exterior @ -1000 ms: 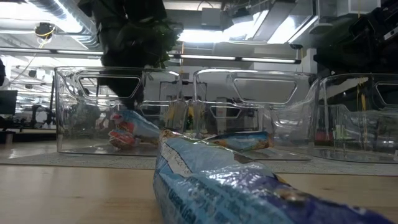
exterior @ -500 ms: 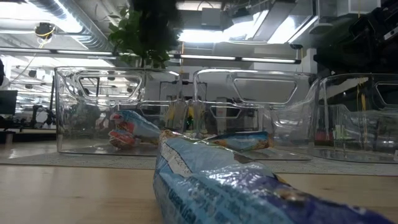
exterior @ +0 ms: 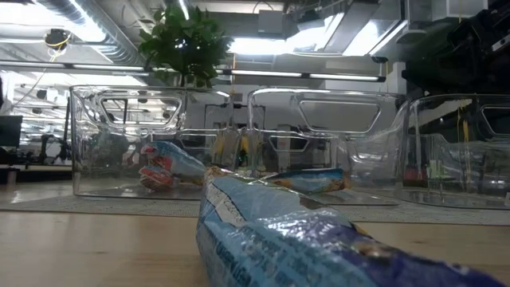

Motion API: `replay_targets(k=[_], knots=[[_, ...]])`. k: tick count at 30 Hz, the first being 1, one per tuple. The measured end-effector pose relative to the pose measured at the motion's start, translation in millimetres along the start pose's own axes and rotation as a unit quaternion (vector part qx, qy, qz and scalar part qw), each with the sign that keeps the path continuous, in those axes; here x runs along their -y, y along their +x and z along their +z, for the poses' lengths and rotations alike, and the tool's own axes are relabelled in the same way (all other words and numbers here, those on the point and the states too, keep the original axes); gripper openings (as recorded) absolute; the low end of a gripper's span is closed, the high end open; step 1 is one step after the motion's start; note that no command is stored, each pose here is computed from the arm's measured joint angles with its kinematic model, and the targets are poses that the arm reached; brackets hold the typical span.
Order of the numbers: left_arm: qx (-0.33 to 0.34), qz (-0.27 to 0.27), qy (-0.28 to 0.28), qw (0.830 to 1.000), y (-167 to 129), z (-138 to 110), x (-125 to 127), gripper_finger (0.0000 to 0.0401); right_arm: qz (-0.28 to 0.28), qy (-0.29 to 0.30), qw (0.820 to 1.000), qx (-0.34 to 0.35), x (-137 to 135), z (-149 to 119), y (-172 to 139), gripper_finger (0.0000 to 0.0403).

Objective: Pick and place Granola Bars by type
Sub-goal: Put the blue granola bar into the right transparent bin

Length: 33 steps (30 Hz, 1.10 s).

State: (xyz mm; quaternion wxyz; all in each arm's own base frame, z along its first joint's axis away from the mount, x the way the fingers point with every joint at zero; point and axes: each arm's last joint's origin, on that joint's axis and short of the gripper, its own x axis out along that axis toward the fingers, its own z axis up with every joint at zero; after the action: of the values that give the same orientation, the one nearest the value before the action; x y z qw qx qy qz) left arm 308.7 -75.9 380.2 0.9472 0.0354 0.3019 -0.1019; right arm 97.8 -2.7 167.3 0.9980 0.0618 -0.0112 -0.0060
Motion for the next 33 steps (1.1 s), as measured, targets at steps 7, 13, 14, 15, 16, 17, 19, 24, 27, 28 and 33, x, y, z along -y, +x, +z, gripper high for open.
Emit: replay_targets(k=[7, 13, 14, 15, 16, 17, 19, 24, 27, 28, 33], knots=[[0.002, -0.027, 0.057, 0.998, -1, 0, 22, 0.0185, 0.0, 0.001, 1.0, 0.0, 0, 0, 0, 0.0085], [0.006, -0.044, 0.101, 0.994, -3, -1, 37, 0.0184, 0.0, 0.001, 1.0, 0.0, 0, 0, 0, 0.0085], [0.005, -0.046, 0.107, 0.993, -2, -1, 39, 0.0184, 0.0, 0.0, 1.0, 0.0, 0, 0, 0, 0.0085], [0.004, -0.047, 0.112, 0.993, -1, -1, 40, 0.0184, 0.0, 0.0, 1.0, 0.0, 0, 0, 0, 0.0085], [0.001, -0.048, 0.116, 0.992, 1, -2, 41, 0.0184, 0.0, 0.0, 1.0, 0.0, 0, 0, 0, 0.0085], [-0.002, -0.049, 0.119, 0.992, 4, -3, 42, 0.0184, 0.0, 0.001, 1.0, 0.0, 0, 0, 0, 0.0085], [-0.012, -0.049, 0.119, 0.992, 10, -3, 43, 0.0184, 0.0, 0.0, 1.0, 0.0, 0, 0, 0, 0.0085], [-0.057, -0.059, 0.127, 0.988, 28, 4, 50, 0.0184, 0.0, 0.0, 1.0, 0.0, 0, 0, 0, 0.0085], [-0.096, -0.061, 0.147, 0.983, 42, 9, 56, 0.0184, 0.0, 0.001, 1.0, 0.0, 0, 0, 0, 0.0085], [-0.107, -0.063, 0.153, 0.98, 48, 10, 58, 0.0184, 0.0, 0.001, 1.0, 0.0, 0, 0, 0, 0.0085], [-0.147, -0.069, 0.149, 0.975, 78, 11, 66, 0.0189, 0.0, 0.001, 1.0, 0.0, 0, 0, 0, 0.0085]])
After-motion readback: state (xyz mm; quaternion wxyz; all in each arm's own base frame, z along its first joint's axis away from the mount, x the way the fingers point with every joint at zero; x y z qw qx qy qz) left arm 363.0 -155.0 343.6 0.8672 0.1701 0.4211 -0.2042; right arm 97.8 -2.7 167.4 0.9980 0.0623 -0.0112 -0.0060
